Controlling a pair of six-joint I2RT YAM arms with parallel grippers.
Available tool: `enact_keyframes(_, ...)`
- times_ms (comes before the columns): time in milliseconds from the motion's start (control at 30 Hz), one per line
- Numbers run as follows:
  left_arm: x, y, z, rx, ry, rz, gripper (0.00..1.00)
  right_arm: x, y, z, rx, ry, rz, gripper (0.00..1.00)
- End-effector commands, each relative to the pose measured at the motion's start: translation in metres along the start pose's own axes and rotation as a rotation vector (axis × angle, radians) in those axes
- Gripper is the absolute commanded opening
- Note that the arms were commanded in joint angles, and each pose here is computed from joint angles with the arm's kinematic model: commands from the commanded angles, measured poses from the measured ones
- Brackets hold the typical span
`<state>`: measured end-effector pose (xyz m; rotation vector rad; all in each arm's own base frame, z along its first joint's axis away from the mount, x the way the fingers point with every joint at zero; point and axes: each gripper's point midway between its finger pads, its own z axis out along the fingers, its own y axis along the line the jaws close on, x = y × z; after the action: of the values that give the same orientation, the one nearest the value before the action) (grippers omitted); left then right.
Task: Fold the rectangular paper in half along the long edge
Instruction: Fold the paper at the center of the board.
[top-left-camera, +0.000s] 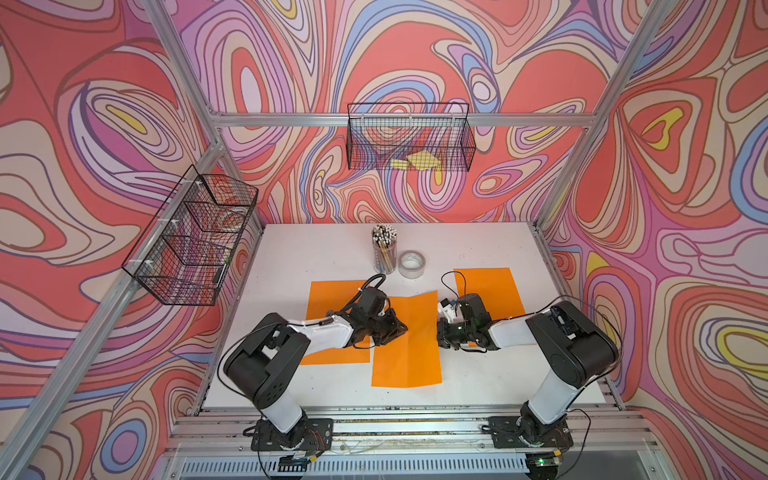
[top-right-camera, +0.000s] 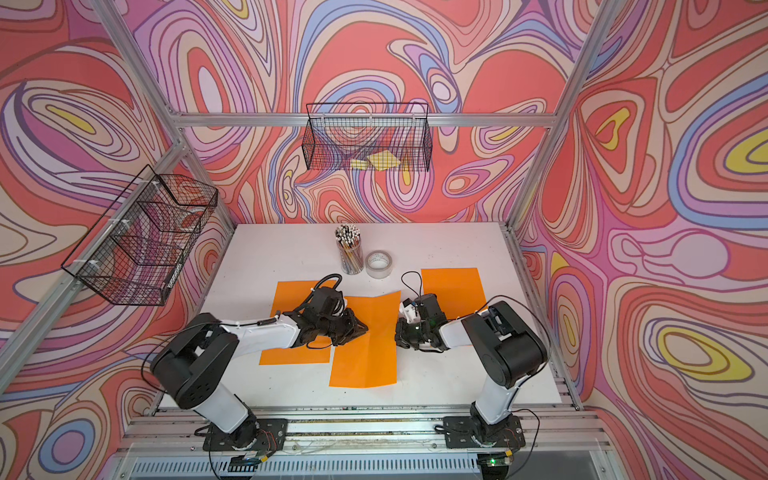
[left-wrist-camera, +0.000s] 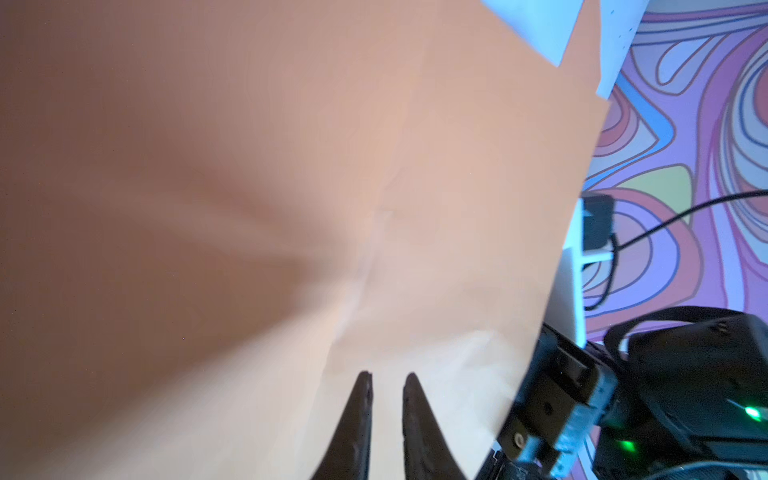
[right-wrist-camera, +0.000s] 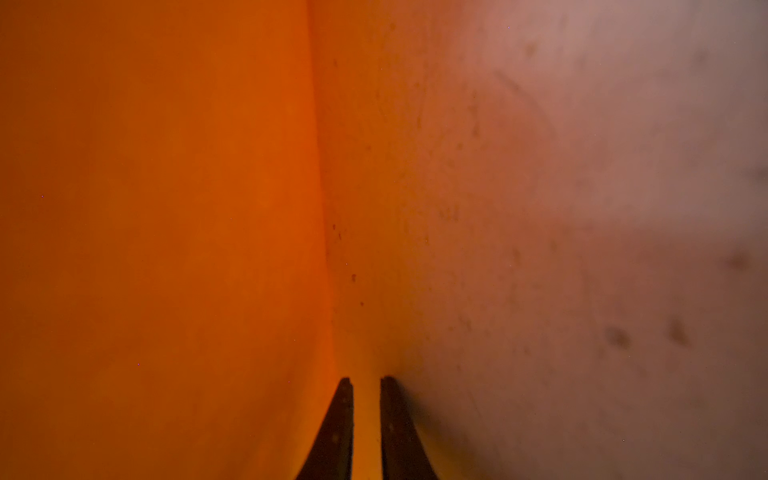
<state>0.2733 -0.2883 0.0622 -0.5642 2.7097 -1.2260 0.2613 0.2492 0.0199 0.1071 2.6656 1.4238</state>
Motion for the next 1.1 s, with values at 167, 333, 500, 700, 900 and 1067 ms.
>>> enact_keyframes(167, -0.011, 0.031, -0.086, -0.337, -0.115, 0.183, 0.21, -0.005, 0.003, 0.000, 0.009, -0.009, -0.018, 0.17)
enact_keyframes(333, 0.000, 0.049, -0.072, -0.374, -0.022, 0.193, 0.13, -0.006, 0.004, 0.000, 0.013, -0.007, -0.019, 0.16)
enact_keyframes(500, 0.003, 0.075, -0.068, -0.459, -0.001, 0.185, 0.09, -0.006, 0.005, -0.001, 0.017, -0.008, -0.021, 0.17)
enact_keyframes(700, 0.014, 0.080, -0.049, -0.432, 0.047, 0.172, 0.08, -0.008, 0.005, 0.000, 0.021, -0.007, -0.020, 0.17)
enact_keyframes(900, 0.018, 0.090, -0.035, -0.455, 0.079, 0.171, 0.07, -0.007, 0.006, -0.001, 0.021, -0.004, -0.020, 0.16)
enact_keyframes(1067, 0.021, 0.106, -0.028, -0.492, 0.106, 0.160, 0.04, -0.008, 0.012, -0.006, 0.025, -0.010, -0.032, 0.16)
